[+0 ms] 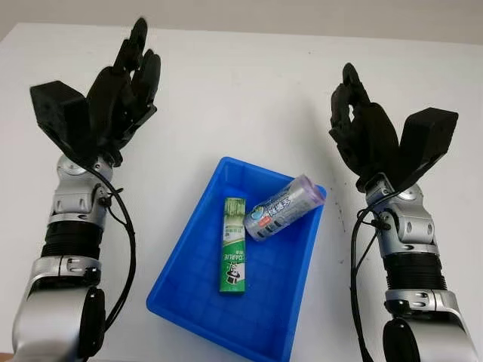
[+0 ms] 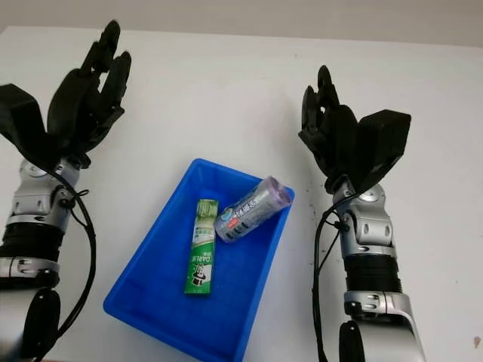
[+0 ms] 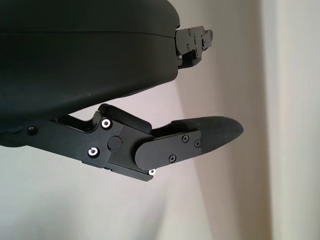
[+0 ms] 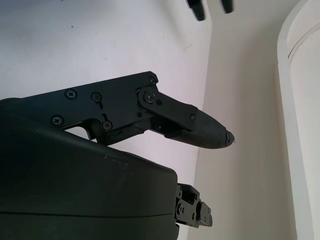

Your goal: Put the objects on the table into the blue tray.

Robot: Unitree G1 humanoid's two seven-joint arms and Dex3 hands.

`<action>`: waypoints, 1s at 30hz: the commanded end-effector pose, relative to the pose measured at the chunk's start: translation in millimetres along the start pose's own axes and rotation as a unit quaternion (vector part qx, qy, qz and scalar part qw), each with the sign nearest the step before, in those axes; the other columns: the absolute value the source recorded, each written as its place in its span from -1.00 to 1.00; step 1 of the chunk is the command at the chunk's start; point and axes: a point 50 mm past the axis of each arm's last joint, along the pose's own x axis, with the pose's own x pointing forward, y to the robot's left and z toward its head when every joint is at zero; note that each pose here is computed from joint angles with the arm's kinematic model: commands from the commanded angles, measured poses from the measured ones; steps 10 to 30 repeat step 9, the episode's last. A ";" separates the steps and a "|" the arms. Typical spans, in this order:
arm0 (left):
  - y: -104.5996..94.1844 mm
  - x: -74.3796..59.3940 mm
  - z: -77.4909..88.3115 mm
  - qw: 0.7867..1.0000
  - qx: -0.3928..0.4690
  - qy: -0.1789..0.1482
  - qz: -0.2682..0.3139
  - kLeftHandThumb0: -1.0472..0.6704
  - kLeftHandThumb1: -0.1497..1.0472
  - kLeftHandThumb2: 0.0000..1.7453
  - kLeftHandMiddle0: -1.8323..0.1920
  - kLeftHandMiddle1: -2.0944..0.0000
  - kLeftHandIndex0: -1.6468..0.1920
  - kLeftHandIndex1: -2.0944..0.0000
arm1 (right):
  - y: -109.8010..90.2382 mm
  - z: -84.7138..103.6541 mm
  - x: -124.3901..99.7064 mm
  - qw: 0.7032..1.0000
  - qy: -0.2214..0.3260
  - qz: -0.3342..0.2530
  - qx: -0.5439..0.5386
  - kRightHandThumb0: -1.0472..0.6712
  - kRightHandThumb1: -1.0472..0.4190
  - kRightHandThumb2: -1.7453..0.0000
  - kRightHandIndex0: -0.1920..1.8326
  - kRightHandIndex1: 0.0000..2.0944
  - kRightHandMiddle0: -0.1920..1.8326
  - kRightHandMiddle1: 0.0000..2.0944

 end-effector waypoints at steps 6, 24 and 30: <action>-5.1 -4.2 -22.1 0.999 -0.024 0.029 0.015 -0.67 1.00 -0.16 1.00 0.98 0.99 0.98 | -2.3 14.6 0.0 0.999 -0.030 -0.014 0.000 -0.57 -1.00 0.20 -1.00 -1.00 -1.00 -1.00; -7.3 -5.6 -27.1 0.999 -0.025 0.026 0.016 -0.65 1.00 -0.16 1.00 0.97 1.00 0.97 | -2.7 14.2 -1.2 1.000 -0.026 -0.017 0.001 -0.57 -1.00 0.18 -1.00 -1.00 -1.00 -1.00; -7.3 -5.6 -27.1 0.999 -0.025 0.026 0.016 -0.65 1.00 -0.16 1.00 0.97 1.00 0.97 | -2.7 14.2 -1.2 1.000 -0.026 -0.017 0.001 -0.57 -1.00 0.18 -1.00 -1.00 -1.00 -1.00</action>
